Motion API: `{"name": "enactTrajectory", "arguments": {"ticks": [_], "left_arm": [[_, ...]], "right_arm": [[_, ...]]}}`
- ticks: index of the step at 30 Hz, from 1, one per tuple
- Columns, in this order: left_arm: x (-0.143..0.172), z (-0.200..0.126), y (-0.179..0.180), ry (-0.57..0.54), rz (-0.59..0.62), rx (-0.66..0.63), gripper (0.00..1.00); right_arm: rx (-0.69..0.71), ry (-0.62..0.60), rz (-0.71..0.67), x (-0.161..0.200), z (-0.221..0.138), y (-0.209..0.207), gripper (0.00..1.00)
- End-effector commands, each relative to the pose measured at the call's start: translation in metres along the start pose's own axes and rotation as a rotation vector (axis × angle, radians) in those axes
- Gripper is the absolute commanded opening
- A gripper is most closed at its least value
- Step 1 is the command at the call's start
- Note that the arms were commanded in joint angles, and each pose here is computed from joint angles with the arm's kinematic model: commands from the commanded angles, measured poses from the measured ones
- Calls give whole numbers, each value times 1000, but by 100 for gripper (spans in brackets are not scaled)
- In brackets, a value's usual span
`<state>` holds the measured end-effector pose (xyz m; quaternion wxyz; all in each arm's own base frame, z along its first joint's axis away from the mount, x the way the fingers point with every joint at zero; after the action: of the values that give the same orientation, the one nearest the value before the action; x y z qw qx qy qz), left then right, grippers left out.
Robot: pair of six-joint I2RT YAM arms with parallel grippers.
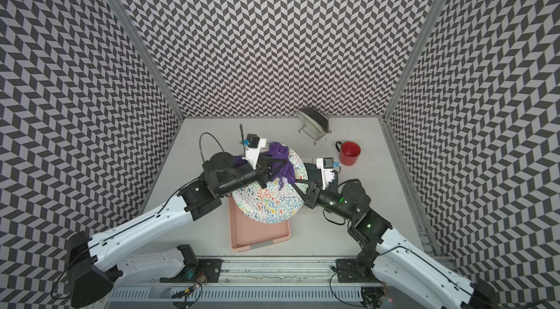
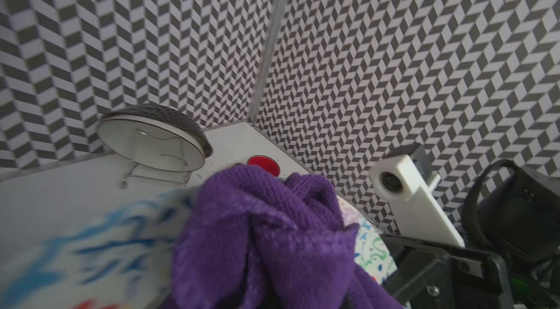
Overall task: Wipe the wet plate dry
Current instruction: Wipe the plate with towel.
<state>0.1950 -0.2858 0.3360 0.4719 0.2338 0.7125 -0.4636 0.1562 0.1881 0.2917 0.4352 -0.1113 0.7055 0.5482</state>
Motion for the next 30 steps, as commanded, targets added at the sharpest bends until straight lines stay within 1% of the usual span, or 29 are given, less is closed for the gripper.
{"name": "enactTrajectory", "arguments": {"ticks": [1, 5, 8, 10, 12, 13, 15, 16, 17, 19, 21, 22, 24, 26, 28, 30], "left_arm": [[60, 15, 18, 194, 10, -89, 0], [103, 4, 25, 280, -8, -102, 0], [134, -13, 39, 317, -55, -138, 0], [145, -25, 51, 305, -85, -204, 0], [143, -37, 66, 267, -126, -284, 0], [137, -42, 74, 241, -148, -311, 0], [113, -53, 90, 172, -202, -350, 0], [95, -60, 95, 125, -224, -345, 0], [75, -66, 95, 66, -238, -317, 0], [34, -83, 84, -65, -253, -191, 0], [-5, -105, 64, -222, -263, -13, 0], [-20, -115, 52, -284, -266, 93, 0], [-40, -135, 31, -369, -292, 292, 0], [-52, -153, 13, -433, -330, 488, 0], [-56, -159, 5, -449, -373, 611, 0], [-61, -160, 0, -443, -409, 717, 0]], "right_arm": [[-301, -256, -194, -63, -24, 72, 0], [-290, -332, -190, -94, -36, 72, 0], [-344, -374, -191, -113, -48, 78, 0], [-399, -378, -184, -118, -53, 85, 0], [-448, -370, -187, -116, -56, 91, 0], [-466, -357, -192, -112, -57, 92, 0], [-462, -327, -189, -104, -57, 87, 0], [-444, -325, -178, -100, -58, 83, 0], [-417, -340, -158, -97, -59, 77, 0], [-359, -374, -146, -93, -67, 71, 0], [-292, -403, -140, -96, -73, 67, 0], [-286, -407, -139, -97, -76, 68, 0], [-344, -423, -151, -99, -84, 77, 0], [-486, -427, -185, -97, -93, 92, 0], [-628, -417, -208, -94, -102, 107, 0], [-692, -378, -221, -93, -100, 111, 0]]}}
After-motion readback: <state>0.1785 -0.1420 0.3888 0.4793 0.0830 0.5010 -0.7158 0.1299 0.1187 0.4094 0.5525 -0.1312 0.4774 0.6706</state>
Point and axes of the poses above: each gripper's point midway between its finger pads, its own z axis out along the fingers, its own y axis along the line the jaws close on, x = y × z, the point moved 7 cm from there along -z, back along the fingers, and after that the axes turned 6 degrees about -z, right-handed, at the moved point
